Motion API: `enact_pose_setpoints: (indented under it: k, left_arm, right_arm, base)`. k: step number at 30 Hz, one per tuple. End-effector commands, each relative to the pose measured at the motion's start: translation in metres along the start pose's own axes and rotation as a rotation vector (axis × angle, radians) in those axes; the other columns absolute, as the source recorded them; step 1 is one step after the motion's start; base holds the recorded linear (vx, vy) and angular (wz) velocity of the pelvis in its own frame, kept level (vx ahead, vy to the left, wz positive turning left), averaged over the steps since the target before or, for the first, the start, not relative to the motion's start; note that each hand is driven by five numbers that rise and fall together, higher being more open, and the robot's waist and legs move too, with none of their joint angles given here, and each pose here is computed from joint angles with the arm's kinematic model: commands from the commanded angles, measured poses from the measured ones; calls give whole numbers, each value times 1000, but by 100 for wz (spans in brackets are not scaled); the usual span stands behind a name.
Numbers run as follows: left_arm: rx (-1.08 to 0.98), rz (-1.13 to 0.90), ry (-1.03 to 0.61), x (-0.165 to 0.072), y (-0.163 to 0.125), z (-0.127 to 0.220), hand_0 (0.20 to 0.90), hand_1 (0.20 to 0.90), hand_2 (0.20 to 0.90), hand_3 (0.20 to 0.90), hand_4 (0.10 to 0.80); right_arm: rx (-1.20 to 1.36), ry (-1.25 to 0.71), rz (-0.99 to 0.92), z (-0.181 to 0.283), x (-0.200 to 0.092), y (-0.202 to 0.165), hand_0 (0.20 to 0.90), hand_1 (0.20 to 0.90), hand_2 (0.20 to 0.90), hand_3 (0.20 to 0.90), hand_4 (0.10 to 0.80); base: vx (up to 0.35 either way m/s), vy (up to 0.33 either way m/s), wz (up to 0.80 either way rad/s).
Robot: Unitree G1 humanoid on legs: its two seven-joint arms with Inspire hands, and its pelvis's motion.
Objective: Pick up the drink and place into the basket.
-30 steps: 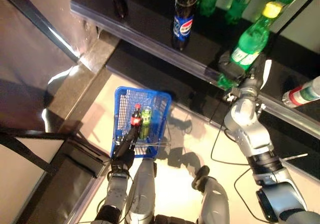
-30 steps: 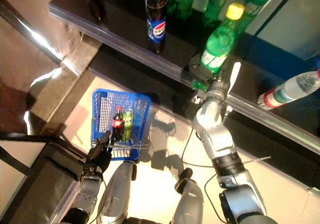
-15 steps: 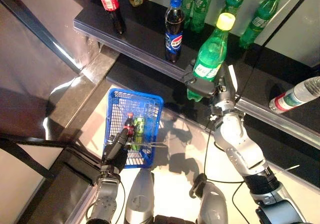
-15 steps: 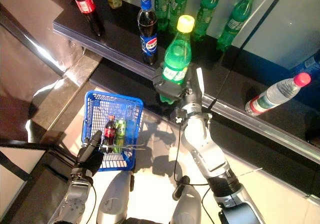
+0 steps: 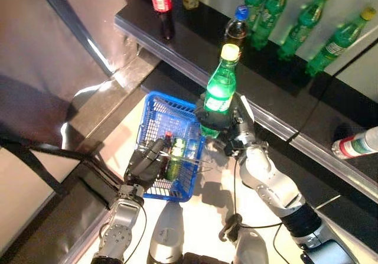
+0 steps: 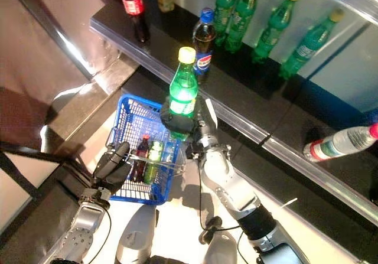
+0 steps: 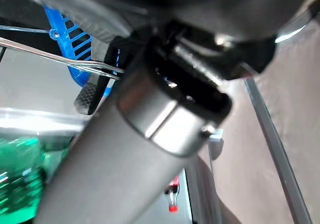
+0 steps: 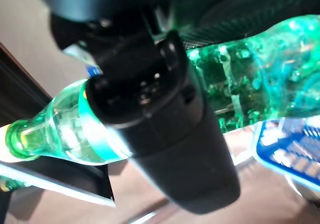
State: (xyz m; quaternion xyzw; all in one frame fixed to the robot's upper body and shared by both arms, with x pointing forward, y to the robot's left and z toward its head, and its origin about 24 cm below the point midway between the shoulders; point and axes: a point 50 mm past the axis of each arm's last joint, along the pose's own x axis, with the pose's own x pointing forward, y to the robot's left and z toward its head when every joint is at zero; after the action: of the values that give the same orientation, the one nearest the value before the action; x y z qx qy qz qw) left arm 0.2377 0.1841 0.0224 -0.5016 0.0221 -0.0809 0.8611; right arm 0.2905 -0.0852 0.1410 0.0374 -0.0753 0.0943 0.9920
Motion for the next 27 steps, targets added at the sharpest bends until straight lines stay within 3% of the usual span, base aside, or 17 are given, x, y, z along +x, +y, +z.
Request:
enact_pose_setpoints:
  k: [1, 9, 14, 27]
  left_arm:
    - [112, -846, -166, 0, -132, 40, 300, 300, 300, 200, 100]
    - [115, -1099, -47, -8, -157, 32, 300, 300, 300, 200, 100]
    - [86, -1148, -16, -10, -163, 30, 300, 300, 300, 200, 100]
    - [-157, -1459, 210, -23, -194, 9, 300, 300, 300, 200, 100]
  right_arm:
    - [137, -331, 112, 71, 4, 34, 300, 300, 300, 200, 100]
    - [111, -269, 82, 61, 17, 44, 300, 300, 300, 200, 100]
    - [82, -251, 59, 53, 20, 44, 300, 300, 300, 200, 100]
    - [53, -184, 72, 41, 33, 57, 300, 300, 300, 200, 100]
  base:
    - [4, -46, 29]
    - [-8, -18, 15]
    - [15, 13, 15]
    - [-3, 9, 3]
